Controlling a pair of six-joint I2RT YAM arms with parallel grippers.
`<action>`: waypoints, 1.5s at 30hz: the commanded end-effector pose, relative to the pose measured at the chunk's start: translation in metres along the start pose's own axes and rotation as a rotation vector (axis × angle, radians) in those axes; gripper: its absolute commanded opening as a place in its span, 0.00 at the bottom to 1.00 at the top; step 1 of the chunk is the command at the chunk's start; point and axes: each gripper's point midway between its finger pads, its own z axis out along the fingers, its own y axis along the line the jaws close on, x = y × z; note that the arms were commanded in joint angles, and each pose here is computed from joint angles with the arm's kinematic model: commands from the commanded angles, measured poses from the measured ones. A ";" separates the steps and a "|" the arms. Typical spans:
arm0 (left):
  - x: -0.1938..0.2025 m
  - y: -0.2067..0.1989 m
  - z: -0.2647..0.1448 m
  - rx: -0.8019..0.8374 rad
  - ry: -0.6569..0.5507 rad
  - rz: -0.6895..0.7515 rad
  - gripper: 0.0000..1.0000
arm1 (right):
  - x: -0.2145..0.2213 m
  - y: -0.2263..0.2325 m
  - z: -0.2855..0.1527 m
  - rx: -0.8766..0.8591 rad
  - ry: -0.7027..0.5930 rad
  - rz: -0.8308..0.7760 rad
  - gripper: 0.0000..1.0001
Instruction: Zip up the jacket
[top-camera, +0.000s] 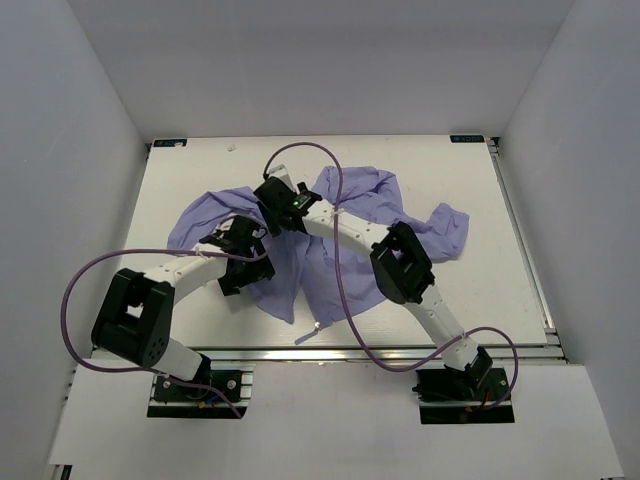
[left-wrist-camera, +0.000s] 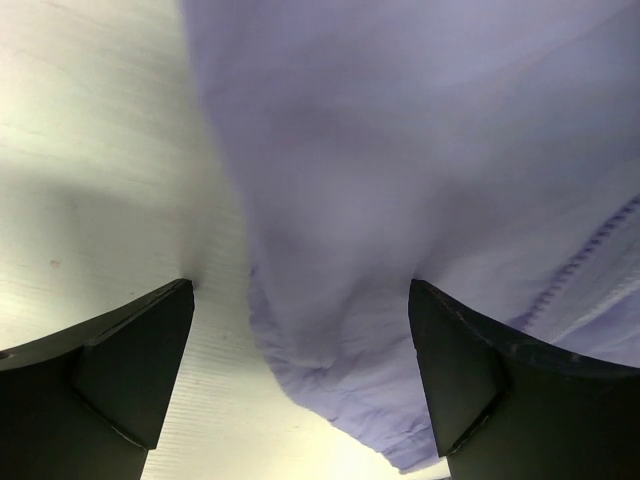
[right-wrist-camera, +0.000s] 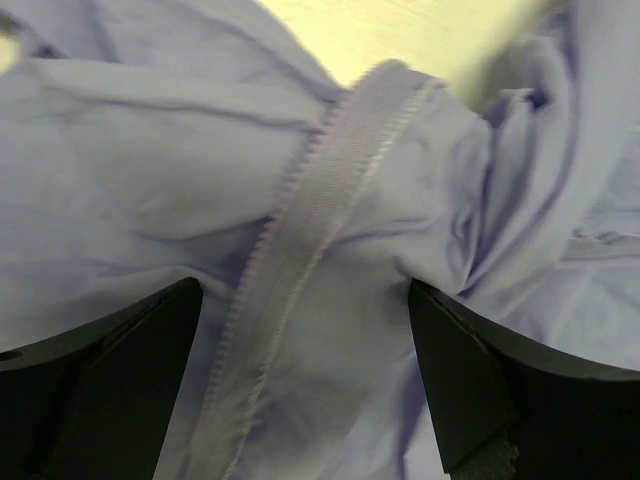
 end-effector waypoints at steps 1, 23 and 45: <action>0.021 0.024 0.006 -0.069 0.052 -0.004 0.98 | -0.024 -0.041 -0.008 0.151 -0.064 -0.005 0.89; 0.047 0.058 0.012 -0.202 0.142 0.040 0.98 | 0.106 -0.147 -0.079 0.163 0.157 0.193 0.89; -0.050 -0.051 -0.077 0.231 -0.114 0.094 0.98 | -0.038 -0.125 -0.096 -0.058 -0.196 0.089 0.83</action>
